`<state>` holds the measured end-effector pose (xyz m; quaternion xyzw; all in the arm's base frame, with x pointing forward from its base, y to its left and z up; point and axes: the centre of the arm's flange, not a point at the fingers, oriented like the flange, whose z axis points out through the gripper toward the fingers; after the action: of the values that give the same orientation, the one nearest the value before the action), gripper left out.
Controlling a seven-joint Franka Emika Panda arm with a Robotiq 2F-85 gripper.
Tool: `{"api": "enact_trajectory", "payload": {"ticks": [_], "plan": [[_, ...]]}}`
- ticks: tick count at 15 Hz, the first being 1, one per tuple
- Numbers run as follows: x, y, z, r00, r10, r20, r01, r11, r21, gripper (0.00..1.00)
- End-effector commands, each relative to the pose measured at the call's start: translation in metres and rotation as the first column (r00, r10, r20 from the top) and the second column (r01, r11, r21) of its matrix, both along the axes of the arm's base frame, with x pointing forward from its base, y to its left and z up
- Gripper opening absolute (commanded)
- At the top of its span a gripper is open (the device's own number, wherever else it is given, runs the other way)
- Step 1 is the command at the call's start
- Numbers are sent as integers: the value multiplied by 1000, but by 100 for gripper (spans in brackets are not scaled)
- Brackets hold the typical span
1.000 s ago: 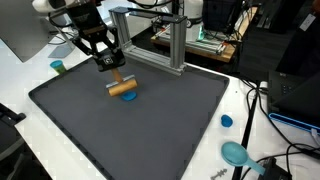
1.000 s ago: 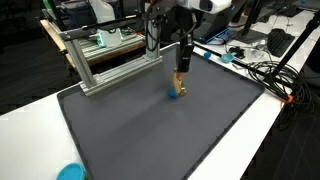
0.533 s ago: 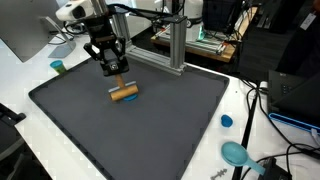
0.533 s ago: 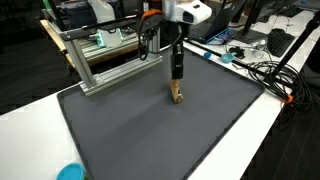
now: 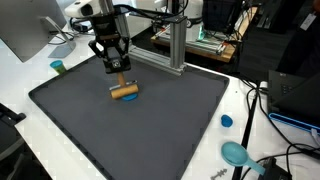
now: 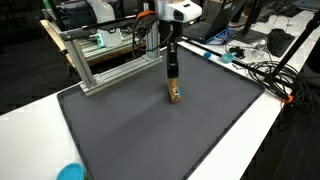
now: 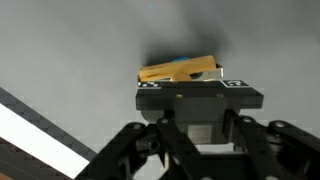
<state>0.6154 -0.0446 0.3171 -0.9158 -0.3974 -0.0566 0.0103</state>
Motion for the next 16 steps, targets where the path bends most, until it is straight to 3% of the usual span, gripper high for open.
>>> {"api": "enact_trajectory", "payload": {"ticks": [1, 7, 12, 16], "plan": [[4, 3, -10, 999, 25, -25, -24, 999, 32, 22], [15, 16, -22, 997, 81, -19, -79, 991, 104, 22], [21, 21, -37, 996, 82, -41, -77, 990, 116, 22], [16, 20, -7, 998, 69, 10, -69, 991, 113, 22]]}}
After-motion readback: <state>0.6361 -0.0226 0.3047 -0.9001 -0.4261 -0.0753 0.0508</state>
